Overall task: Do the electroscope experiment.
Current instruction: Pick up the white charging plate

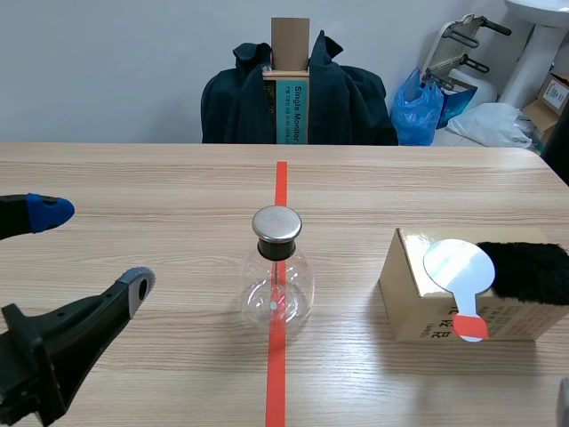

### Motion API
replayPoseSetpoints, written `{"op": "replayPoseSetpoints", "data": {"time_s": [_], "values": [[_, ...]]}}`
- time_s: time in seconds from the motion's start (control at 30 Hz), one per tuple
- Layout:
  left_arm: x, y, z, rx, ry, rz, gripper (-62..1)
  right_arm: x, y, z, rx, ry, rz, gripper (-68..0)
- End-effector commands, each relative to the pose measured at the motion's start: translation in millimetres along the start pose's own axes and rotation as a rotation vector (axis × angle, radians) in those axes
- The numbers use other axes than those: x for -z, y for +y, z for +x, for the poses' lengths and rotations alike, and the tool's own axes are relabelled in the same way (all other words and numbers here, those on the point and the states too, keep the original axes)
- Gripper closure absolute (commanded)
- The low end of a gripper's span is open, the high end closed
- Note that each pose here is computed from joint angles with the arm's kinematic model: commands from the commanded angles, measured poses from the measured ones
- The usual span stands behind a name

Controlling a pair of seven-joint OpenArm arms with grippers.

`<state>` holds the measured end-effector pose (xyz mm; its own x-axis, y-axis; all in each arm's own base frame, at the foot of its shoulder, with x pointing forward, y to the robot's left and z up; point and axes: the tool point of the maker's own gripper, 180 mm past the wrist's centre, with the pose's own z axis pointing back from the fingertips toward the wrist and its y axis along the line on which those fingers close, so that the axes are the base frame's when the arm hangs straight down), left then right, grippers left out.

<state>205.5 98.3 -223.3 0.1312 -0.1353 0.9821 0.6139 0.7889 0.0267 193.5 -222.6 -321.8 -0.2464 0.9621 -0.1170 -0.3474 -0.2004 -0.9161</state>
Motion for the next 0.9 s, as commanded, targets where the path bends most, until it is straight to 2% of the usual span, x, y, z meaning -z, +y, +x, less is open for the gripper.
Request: {"op": "replayPoseSetpoints", "data": {"time_s": [0.0, 0.13, 0.3, 0.5, 0.7, 0.87], "values": [[1.5, -2.3, 8.3, -0.005, -0.032, -0.007, -62.3, 9.4, -17.8, 8.8, -0.002, -0.025, -0.074, -66.9], [1.5, -2.3, 8.3, -0.005, -0.032, -0.007, -62.3, 21.3, -15.9, 30.1, 0.022, -0.056, -0.118, -66.9], [1.5, -2.3, 8.3, -0.005, -0.032, -0.007, -62.3, 26.2, -17.4, 47.8, 0.059, -0.021, -0.181, -66.9], [1.5, -2.3, 8.3, -0.005, -0.032, -0.007, -62.3, 25.6, -7.0, 61.4, 0.086, 0.060, -0.157, -66.9], [1.4, -2.3, 8.2, -0.005, -0.032, -0.007, -62.3, 30.8, -9.7, 74.7, 0.114, 0.053, -0.166, -66.7], [1.4, -2.3, 8.3, -0.005, -0.032, -0.008, -62.3, 30.7, -8.3, 76.4, 0.117, 0.071, -0.161, -66.3]]}}
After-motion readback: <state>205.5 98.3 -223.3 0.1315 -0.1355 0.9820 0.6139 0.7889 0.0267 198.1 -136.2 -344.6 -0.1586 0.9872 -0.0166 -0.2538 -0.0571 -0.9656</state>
